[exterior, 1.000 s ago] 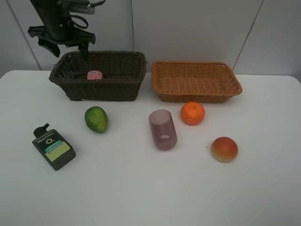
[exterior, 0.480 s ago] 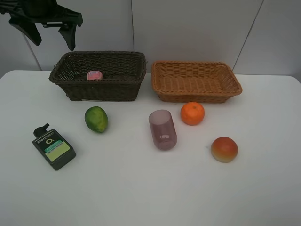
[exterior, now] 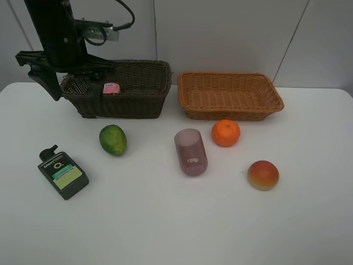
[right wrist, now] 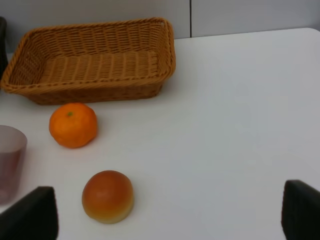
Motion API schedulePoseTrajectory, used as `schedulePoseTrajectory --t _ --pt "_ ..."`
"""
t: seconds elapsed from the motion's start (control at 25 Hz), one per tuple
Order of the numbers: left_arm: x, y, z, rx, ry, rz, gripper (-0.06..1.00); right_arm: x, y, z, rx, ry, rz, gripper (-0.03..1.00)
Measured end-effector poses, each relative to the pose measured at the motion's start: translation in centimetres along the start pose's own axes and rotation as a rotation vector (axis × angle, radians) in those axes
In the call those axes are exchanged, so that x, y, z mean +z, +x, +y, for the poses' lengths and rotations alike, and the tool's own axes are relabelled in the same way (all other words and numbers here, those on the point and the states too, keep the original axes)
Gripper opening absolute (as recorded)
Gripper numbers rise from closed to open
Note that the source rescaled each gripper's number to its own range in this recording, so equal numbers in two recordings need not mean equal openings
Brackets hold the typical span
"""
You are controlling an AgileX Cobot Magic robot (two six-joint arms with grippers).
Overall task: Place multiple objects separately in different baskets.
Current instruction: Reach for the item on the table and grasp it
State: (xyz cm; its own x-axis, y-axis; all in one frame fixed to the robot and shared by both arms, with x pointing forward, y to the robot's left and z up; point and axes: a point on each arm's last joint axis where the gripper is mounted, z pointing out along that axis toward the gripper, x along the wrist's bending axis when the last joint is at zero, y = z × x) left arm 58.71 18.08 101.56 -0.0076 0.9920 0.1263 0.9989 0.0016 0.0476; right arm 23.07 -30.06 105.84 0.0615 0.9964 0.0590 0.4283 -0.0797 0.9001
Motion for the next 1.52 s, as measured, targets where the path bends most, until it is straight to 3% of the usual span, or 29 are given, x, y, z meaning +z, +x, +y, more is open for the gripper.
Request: schedulePoseTrajectory --t 0.36,0.6,0.76,1.0,1.52 --pt "5.7 -0.9 -2.0 -0.104 -0.028 -0.065 1.00 0.0 0.0 0.0 0.000 0.000 -0.001 0.94" --pt "7.7 -0.6 -3.3 -0.125 -0.011 -0.056 1.00 0.0 0.0 0.0 0.000 0.000 -0.001 0.94" --pt "7.6 -1.3 -3.2 -0.139 -0.046 -0.089 1.00 0.0 0.0 0.0 0.000 0.000 -0.001 0.94" --pt "6.1 -2.6 -2.8 -0.205 -0.143 -0.216 1.00 0.0 0.0 0.0 0.000 0.000 -0.001 0.94" --pt "6.4 -2.8 -2.5 -0.252 -0.156 -0.230 1.00 0.0 0.0 0.0 0.000 0.000 0.000 0.94"
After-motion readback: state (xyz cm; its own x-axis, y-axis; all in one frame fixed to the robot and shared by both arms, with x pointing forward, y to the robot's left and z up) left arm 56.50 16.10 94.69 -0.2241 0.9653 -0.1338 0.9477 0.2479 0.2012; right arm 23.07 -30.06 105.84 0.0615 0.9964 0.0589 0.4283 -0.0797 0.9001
